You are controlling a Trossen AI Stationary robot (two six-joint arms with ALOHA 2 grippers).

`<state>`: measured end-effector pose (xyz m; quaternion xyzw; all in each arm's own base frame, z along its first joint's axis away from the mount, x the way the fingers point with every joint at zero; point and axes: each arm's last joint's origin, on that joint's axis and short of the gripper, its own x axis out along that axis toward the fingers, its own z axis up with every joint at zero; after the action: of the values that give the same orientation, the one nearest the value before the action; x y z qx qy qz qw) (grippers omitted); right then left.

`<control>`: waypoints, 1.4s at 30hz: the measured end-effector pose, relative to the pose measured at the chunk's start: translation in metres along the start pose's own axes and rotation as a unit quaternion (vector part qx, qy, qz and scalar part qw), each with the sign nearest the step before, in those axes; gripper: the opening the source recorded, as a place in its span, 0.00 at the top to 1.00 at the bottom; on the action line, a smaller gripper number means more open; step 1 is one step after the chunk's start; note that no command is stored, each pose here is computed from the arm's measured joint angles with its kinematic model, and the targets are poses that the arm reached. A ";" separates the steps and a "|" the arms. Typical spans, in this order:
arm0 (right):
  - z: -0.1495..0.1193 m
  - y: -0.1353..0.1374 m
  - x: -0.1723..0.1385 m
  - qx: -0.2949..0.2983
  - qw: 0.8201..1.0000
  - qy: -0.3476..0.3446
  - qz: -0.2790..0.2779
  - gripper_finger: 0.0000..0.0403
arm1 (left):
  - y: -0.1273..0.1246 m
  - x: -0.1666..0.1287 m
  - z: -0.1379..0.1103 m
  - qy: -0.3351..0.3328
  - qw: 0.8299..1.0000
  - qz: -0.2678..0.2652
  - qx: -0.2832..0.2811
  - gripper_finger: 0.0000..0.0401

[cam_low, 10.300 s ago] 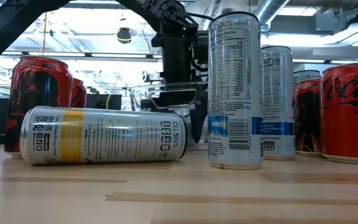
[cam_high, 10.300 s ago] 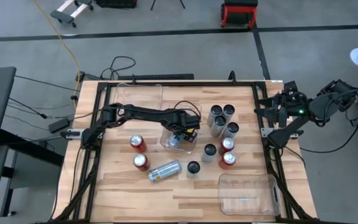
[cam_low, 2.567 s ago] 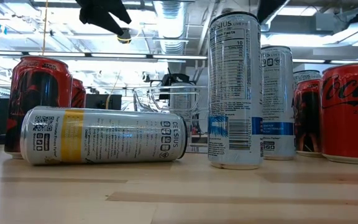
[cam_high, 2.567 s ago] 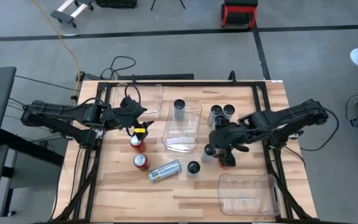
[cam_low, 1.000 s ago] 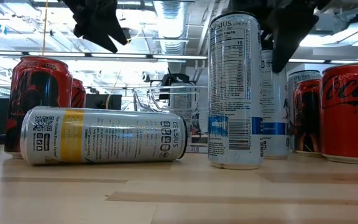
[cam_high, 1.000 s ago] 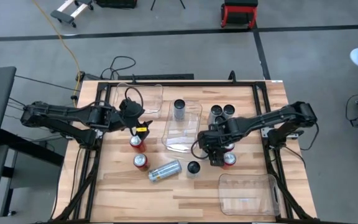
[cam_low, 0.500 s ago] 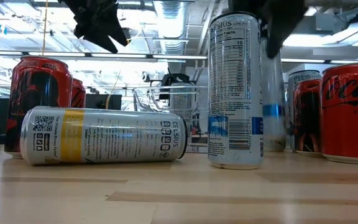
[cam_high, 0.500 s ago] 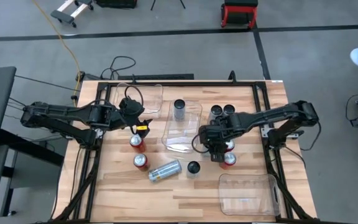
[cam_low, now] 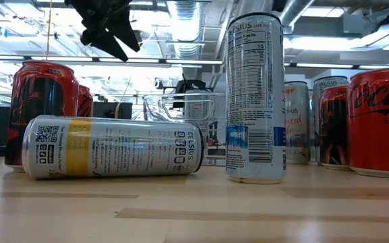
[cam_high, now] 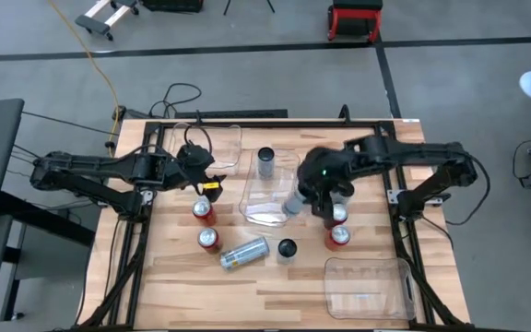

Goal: Sort soda cans
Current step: Put the white blue soda can into the middle transparent bin

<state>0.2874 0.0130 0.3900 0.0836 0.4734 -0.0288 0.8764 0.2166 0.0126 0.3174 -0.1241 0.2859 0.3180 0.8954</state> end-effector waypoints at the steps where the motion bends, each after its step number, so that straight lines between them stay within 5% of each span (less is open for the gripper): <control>1: 0.002 -0.004 -0.002 0.006 1.000 -0.005 -0.004 0.38 | 0.001 0.000 0.000 0.002 1.000 -0.003 -0.001 0.27; 7: 0.011 -0.038 0.001 0.012 0.997 -0.015 -0.074 0.38 | 0.002 0.002 0.003 -0.002 1.000 -0.004 0.022 0.27; 13: 0.027 -0.080 0.038 -0.009 0.994 0.008 -0.112 0.39 | 0.003 0.004 0.009 -0.027 1.000 -0.007 -0.002 0.27; 21: 0.031 -0.118 0.094 0.003 0.993 0.072 -0.089 0.39 | 0.003 0.004 0.010 -0.028 0.998 -0.008 -0.048 0.27; 42: 0.017 -0.132 0.131 -0.003 0.992 0.086 -0.088 0.37 | 0.005 0.004 0.010 -0.037 0.998 0.010 -0.056 0.27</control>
<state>0.3570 -0.1161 0.2741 0.0412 0.5525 -0.0975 0.8267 0.2204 0.0220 0.3231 -0.1590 0.2356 0.3465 0.8940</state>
